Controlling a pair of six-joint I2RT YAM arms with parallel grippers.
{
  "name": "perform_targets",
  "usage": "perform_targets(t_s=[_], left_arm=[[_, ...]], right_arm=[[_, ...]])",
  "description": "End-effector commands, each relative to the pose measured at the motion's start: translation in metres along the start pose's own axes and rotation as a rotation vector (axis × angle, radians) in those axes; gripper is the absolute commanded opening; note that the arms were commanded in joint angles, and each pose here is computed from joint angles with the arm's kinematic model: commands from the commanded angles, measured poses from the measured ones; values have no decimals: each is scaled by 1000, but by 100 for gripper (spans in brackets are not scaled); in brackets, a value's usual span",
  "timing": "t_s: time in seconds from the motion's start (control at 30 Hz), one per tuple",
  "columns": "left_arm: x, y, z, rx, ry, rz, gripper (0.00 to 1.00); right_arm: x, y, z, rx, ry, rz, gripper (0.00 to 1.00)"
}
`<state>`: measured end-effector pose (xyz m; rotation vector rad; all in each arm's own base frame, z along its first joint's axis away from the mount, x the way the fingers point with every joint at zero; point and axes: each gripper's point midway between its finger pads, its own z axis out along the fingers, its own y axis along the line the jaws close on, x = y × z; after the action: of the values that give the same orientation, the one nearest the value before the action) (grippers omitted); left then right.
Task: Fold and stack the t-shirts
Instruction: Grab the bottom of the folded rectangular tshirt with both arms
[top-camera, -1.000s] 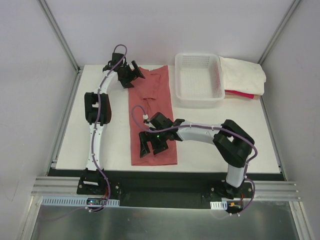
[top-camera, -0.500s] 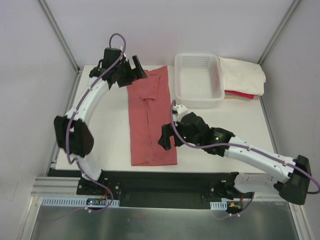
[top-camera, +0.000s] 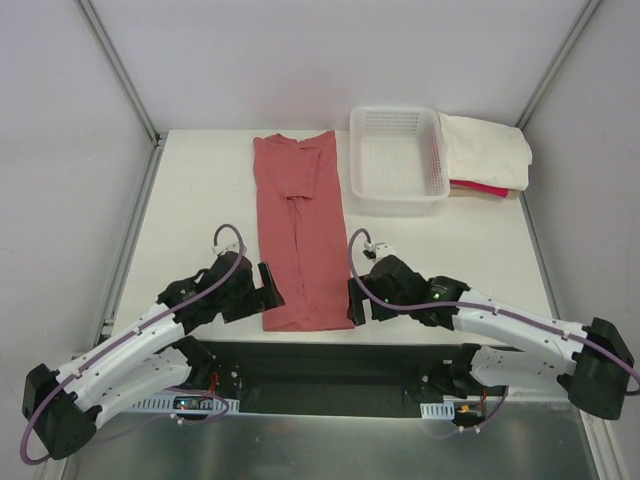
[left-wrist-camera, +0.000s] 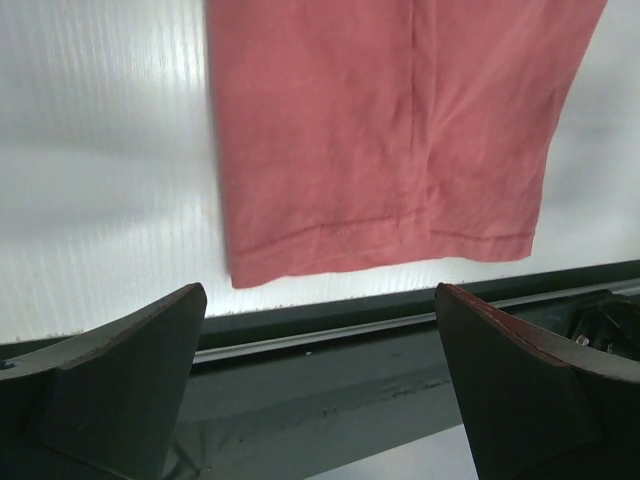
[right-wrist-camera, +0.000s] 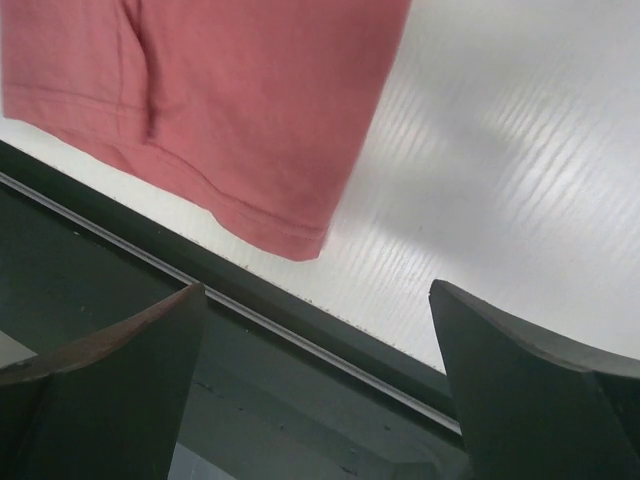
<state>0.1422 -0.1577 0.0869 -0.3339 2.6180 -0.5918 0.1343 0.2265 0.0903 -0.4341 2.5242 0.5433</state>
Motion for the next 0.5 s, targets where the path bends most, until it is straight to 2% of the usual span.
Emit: perform_targets(t_s=[0.0, 0.03, 0.13, 0.33, 0.47], left_arm=[[19, 12, 3, -33, 40, -97, 99], [27, 19, 7, -53, 69, -109, 99], [39, 29, 15, -103, 115, -119, 95], [50, 42, 27, -165, 151, -122, 75], [57, 41, 39, -151, 180, -132, 68]], right_arm=[[11, 22, 18, -56, 102, 87, 98], [7, 26, 23, -65, 92, 94, 99], [15, 34, 36, -79, 153, 112, 92], [15, 33, 54, -35, 177, 115, 83], [15, 31, 60, -8, 180, 133, 76]])
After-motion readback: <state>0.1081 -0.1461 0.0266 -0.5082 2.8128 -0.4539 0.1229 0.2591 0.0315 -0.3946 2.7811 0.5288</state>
